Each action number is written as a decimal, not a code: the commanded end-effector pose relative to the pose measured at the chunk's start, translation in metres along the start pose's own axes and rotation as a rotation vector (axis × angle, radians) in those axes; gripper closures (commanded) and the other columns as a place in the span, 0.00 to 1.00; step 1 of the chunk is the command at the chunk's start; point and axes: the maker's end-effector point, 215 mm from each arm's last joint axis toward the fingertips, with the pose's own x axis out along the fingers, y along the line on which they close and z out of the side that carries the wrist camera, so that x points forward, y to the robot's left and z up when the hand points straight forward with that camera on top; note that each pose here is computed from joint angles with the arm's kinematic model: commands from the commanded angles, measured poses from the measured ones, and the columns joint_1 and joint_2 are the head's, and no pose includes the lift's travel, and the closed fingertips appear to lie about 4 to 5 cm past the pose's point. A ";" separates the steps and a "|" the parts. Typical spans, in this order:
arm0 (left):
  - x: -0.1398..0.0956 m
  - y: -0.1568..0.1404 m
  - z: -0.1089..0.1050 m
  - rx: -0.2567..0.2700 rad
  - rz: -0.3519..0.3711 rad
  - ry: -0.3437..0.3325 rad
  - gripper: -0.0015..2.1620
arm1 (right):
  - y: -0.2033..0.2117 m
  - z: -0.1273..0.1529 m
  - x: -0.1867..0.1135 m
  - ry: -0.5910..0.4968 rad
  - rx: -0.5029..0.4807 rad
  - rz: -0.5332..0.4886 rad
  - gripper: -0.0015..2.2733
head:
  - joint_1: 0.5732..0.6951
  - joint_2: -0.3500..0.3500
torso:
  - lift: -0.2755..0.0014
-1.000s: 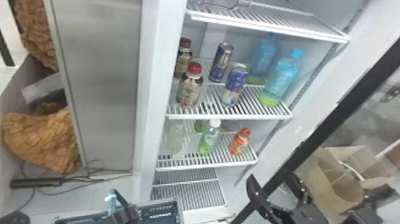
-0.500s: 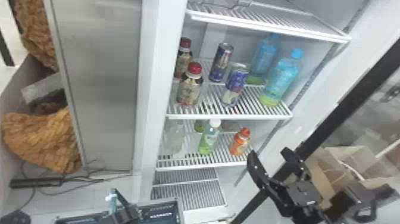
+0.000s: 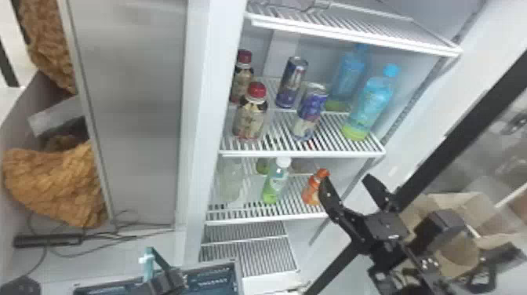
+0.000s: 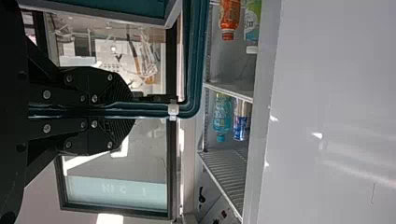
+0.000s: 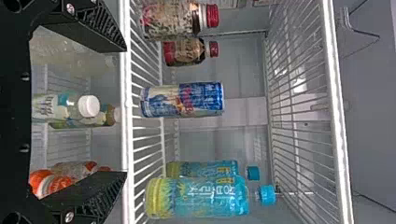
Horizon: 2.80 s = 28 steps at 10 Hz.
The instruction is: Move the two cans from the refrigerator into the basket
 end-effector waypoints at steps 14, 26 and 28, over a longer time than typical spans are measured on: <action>0.000 -0.001 0.003 0.009 0.001 -0.002 0.55 | -0.005 0.018 0.153 -0.072 0.028 0.007 0.04 | 1.00 0.00 | 0.88; 0.001 -0.002 0.003 0.010 0.001 0.003 0.55 | 0.012 0.024 0.171 -0.040 0.031 0.053 0.55 | 1.00 0.02 | 0.88; 0.000 -0.001 0.002 0.008 0.002 0.003 0.55 | 0.021 0.034 0.144 -0.033 0.036 0.063 0.55 | 1.00 0.01 | 0.88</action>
